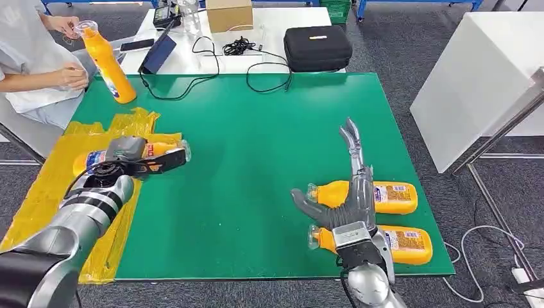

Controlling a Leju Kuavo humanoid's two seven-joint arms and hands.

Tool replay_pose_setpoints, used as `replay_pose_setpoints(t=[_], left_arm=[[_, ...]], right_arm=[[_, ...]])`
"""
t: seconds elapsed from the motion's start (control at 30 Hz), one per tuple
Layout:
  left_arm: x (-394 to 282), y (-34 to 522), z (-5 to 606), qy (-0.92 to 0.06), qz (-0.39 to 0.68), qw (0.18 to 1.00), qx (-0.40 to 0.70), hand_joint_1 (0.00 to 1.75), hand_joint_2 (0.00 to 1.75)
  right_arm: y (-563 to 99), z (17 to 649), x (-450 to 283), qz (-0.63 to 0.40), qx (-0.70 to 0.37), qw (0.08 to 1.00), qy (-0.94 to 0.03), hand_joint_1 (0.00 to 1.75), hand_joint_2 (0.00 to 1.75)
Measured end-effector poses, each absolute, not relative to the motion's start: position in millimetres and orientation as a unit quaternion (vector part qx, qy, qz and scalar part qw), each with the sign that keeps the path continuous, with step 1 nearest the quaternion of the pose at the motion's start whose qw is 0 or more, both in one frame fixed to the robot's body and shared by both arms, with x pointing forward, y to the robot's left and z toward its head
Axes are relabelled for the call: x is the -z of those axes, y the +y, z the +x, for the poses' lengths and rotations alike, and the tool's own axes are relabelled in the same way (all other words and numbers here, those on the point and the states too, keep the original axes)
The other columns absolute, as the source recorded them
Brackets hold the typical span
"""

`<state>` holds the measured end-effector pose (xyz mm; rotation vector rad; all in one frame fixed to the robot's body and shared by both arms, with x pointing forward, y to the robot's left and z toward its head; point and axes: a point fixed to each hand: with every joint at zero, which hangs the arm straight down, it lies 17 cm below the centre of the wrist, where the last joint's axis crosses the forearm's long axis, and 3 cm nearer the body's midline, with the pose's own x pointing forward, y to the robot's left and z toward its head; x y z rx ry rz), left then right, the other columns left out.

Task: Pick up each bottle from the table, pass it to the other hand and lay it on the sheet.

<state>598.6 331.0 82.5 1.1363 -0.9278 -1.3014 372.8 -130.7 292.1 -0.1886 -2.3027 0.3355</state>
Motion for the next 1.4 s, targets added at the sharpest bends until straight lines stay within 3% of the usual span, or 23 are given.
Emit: replay_pose_setpoints(t=[0.27,0.77,0.83,0.93,1.07,1.13,1.27,1.4], left_arm=[[-81,327,596,-0.429,0.472,0.574,0.514,0.0,1.75],[-149,324,612,-0.609,0.409,0.609,0.301,0.0,1.75],[-154,315,611,-0.637,0.371,0.617,0.275,0.0,1.75],[-166,292,607,-0.707,0.231,0.645,0.178,0.0,1.75],[-197,283,590,-0.761,0.071,0.644,0.039,0.0,1.75],[-217,284,577,-0.781,0.029,0.624,0.005,0.0,1.75],[-227,279,554,-0.798,0.007,0.602,0.004,0.0,1.75],[-226,266,536,-0.808,-0.006,0.59,0.013,0.0,1.75]], right_arm=[[-128,378,-288,-0.078,-0.138,0.399,-0.903,0.0,1.75],[-131,381,-281,-0.092,-0.135,0.408,-0.898,0.0,1.75],[-132,382,-281,-0.096,-0.134,0.408,-0.898,0.0,1.75],[-138,382,-281,-0.128,-0.136,0.4,-0.897,0.0,1.75],[-153,399,-259,-0.253,-0.231,0.401,-0.85,0.0,1.75],[-167,425,-213,-0.294,-0.345,0.444,-0.773,0.0,1.75],[-219,460,-153,-0.309,-0.48,0.483,-0.664,0.0,1.75],[-274,484,-127,-0.297,-0.548,0.506,-0.596,0.0,1.75]])
